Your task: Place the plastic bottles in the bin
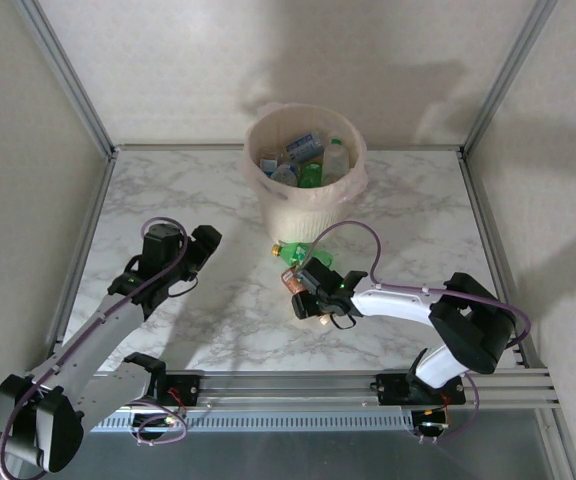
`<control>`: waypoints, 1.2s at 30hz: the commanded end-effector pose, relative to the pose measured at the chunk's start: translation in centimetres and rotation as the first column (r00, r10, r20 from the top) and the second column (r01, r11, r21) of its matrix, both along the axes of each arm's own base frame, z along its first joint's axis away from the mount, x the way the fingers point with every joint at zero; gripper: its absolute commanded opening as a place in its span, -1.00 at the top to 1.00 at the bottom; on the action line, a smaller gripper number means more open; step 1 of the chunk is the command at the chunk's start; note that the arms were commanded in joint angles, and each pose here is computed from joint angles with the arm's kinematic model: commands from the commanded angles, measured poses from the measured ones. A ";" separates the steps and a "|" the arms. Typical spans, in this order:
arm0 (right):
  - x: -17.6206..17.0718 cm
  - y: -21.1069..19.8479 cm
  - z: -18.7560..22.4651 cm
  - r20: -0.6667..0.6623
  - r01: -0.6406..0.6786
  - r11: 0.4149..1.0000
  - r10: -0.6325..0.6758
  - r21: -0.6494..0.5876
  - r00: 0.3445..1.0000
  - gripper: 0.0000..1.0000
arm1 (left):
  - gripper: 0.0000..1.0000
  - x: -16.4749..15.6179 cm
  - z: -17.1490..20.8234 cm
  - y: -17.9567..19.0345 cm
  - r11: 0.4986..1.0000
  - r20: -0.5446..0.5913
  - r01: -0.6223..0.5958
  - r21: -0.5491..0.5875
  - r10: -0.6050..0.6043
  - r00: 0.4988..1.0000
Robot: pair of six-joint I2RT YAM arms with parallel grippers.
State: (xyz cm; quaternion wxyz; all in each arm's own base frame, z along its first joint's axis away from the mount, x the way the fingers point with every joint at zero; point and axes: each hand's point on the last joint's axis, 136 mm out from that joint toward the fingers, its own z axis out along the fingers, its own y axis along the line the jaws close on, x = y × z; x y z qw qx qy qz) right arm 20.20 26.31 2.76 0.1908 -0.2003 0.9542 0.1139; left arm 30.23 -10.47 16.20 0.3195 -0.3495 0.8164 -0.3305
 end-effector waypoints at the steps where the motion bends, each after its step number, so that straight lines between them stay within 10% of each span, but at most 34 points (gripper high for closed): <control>1: -0.6 0.7 -0.2 -0.007 -0.030 1.000 0.030 -0.001 1.000 -0.15 | -0.60 -0.1 0.1 0.3 1.000 0.013 -0.018 -0.019 0.018 1.000; 18: 0.2 5.0 8.0 0.126 -0.082 0.989 0.066 0.126 0.990 -0.04 | -0.77 0.0 2.9 -3.1 0.989 0.094 0.143 -0.050 -0.137 0.986; 36: 3.6 5.9 32.8 0.431 -0.066 0.879 -0.165 0.472 0.887 0.00 | -0.80 0.0 4.8 -1.5 0.997 0.164 0.054 -0.052 -0.044 0.985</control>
